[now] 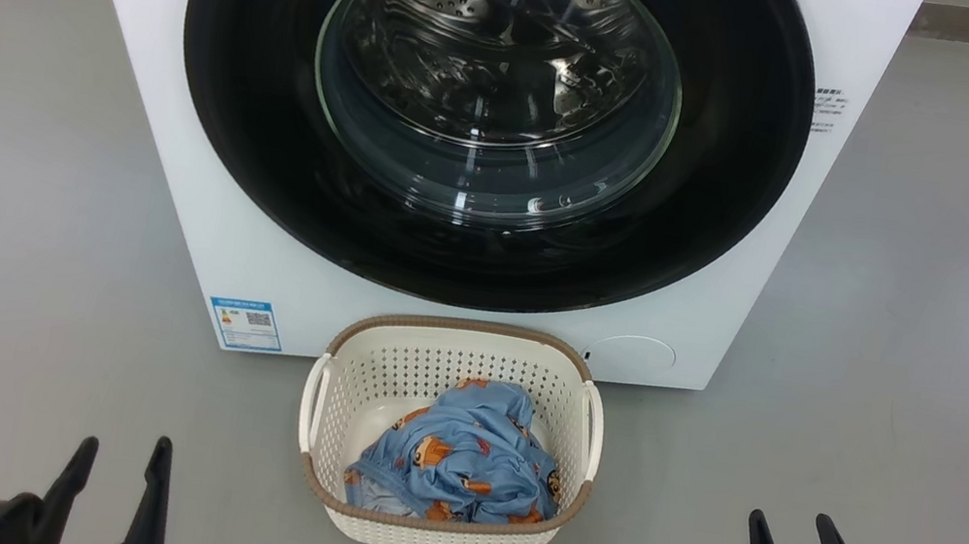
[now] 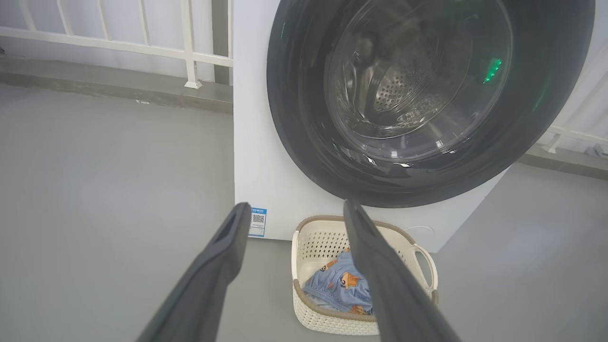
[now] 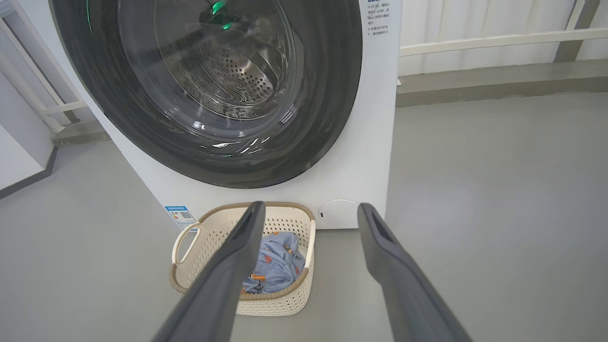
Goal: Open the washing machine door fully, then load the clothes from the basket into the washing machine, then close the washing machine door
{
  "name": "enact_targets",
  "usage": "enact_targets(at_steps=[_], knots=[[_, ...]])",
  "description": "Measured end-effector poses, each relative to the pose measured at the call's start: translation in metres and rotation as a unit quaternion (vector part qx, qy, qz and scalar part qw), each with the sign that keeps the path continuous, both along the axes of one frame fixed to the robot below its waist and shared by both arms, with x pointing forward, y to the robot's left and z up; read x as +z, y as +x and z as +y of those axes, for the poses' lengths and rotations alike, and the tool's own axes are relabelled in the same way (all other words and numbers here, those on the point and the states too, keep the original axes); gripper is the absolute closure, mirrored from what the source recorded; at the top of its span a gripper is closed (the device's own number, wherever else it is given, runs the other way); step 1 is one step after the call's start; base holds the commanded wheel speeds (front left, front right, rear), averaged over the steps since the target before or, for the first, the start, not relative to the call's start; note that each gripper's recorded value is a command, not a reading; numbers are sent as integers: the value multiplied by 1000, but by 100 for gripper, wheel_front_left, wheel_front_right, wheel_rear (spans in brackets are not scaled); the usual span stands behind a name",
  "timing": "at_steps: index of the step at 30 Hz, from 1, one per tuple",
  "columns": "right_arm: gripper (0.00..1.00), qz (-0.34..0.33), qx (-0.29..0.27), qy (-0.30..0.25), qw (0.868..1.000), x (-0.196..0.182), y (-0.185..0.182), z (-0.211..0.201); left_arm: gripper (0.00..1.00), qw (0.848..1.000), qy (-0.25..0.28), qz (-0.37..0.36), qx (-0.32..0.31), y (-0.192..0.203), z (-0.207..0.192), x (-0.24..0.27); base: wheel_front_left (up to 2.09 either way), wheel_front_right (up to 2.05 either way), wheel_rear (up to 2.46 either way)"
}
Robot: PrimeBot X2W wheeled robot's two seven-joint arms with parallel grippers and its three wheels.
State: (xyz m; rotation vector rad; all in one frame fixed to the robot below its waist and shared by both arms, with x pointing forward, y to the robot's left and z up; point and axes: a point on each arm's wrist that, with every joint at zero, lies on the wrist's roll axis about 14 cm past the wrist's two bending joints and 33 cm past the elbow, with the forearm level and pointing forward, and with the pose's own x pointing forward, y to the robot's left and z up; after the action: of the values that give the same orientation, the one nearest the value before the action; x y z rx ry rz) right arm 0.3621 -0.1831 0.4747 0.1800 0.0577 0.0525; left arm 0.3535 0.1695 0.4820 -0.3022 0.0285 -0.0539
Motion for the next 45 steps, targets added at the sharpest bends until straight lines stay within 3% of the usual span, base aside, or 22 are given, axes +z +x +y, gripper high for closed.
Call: enact_targets(at_steps=[21, 45], knots=[[0, -35, 37, -126, 991, 10, 0, 12, 0, 990, 133, -37, -26, -5, -6, 10, 0, 0, 0], [0, -30, 13, -124, 992, 8, 0, 0, 0, 990, 138, -30, -1, -3, 13, 7, 0, 0, 0]])
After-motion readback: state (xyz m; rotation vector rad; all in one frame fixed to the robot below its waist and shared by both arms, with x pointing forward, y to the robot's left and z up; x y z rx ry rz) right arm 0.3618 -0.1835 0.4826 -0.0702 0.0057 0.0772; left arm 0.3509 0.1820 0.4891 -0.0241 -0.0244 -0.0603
